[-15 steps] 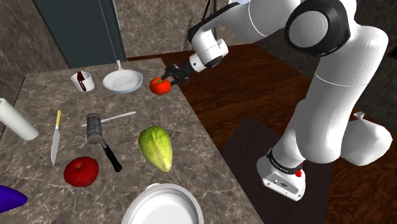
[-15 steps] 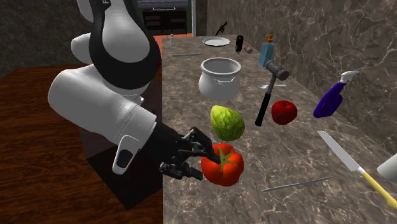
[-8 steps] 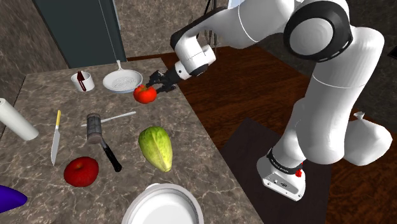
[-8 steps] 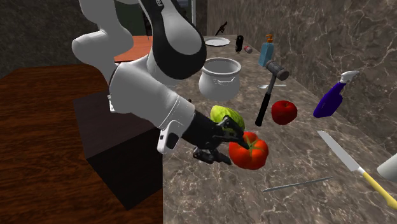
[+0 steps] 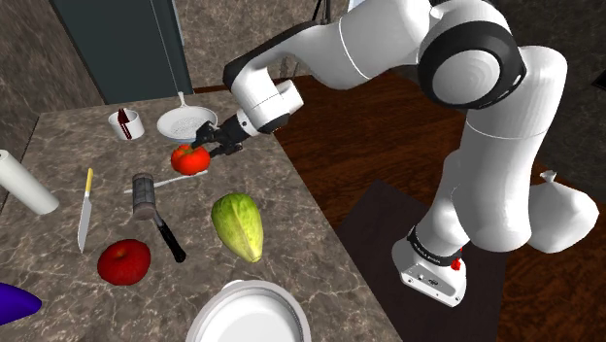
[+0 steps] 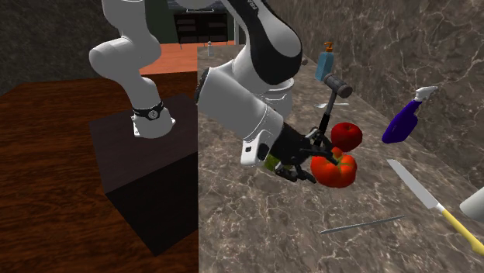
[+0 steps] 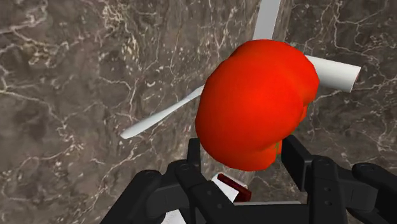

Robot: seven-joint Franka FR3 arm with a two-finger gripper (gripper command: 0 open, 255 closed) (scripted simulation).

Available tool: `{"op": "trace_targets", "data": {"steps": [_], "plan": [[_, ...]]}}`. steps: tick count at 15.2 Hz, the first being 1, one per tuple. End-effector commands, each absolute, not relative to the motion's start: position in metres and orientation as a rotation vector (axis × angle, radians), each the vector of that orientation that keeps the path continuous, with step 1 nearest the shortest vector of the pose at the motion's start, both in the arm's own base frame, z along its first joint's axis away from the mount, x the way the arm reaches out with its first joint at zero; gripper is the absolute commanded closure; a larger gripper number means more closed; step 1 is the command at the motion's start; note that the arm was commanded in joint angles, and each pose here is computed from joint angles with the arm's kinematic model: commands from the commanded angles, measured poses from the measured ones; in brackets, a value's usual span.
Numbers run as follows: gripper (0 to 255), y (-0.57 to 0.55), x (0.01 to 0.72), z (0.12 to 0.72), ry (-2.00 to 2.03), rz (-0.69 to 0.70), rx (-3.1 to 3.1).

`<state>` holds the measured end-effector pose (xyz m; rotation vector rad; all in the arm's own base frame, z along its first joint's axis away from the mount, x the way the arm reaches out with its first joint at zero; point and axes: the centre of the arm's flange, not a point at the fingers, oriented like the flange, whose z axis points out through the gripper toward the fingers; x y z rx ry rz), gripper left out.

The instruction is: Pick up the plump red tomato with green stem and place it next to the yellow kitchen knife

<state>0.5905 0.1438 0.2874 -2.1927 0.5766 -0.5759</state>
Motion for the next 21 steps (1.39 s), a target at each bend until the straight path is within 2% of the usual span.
{"op": "trace_targets", "data": {"steps": [1,15,21], "plan": [[255,0.172,0.593,0.286,0.579,-0.576,-2.191],[255,0.362,0.618,0.275,0.58,-0.576,-2.191],[255,0.362,0.618,0.243,0.579,-0.576,-2.191]]}}
